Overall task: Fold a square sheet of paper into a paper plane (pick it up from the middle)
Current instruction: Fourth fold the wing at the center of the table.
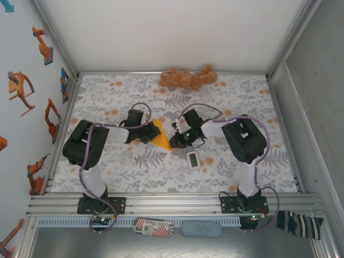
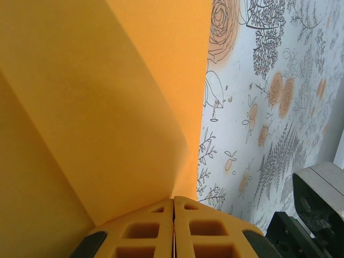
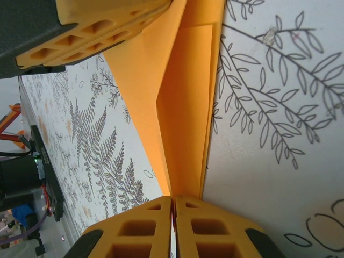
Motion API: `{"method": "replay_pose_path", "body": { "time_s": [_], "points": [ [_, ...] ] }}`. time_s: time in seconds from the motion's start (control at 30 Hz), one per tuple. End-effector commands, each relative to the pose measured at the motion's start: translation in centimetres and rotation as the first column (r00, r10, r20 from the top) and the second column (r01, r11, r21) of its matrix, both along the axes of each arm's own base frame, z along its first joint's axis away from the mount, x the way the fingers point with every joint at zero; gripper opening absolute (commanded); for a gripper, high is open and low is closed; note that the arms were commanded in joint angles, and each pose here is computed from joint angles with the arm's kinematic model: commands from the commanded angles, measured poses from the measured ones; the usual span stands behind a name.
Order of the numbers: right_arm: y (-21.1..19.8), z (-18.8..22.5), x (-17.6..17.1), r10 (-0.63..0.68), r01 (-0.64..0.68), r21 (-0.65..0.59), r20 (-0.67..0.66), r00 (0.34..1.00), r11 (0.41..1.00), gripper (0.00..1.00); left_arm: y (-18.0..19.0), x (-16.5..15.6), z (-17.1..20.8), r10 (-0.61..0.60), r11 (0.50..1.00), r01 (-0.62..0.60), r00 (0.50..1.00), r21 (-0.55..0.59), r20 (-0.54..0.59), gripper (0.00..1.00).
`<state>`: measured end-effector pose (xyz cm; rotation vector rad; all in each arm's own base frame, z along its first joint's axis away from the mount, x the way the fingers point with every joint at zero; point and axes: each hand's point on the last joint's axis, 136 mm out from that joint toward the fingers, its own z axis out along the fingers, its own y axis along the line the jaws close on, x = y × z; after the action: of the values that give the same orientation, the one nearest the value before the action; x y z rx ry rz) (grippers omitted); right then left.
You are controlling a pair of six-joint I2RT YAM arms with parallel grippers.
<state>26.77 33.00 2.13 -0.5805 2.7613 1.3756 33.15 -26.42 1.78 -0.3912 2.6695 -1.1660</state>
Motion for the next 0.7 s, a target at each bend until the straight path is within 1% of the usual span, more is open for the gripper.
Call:
{"method": "replay_pose_path", "body": {
  "time_s": [0.0,0.17,0.43,0.67],
  "points": [
    [-1.26,-1.91,-0.39,-0.01,0.007,-0.08,-0.029,1.0,0.997,0.1,-0.22,0.5,0.0,-0.017,1.0,0.017,1.0,0.005,0.013,0.1],
    [-1.34,-2.07,-0.46,-0.011,0.008,-0.083,-0.031,0.999,0.996,0.1,-0.7,0.7,0.56,-0.035,0.999,0.035,0.999,-0.018,0.031,0.12],
    [-1.44,-2.21,-0.48,-0.011,0.008,-0.09,-0.03,0.999,0.996,0.1,-0.99,0.78,0.02,-0.048,0.999,0.048,0.999,-0.021,0.015,0.13],
    [-1.37,-1.76,-0.32,-0.011,0.01,-0.085,-0.017,1.0,0.996,0.11,-0.99,0.89,0.61,-0.05,0.998,0.05,0.998,-0.023,0.032,0.13]
  ]
}}
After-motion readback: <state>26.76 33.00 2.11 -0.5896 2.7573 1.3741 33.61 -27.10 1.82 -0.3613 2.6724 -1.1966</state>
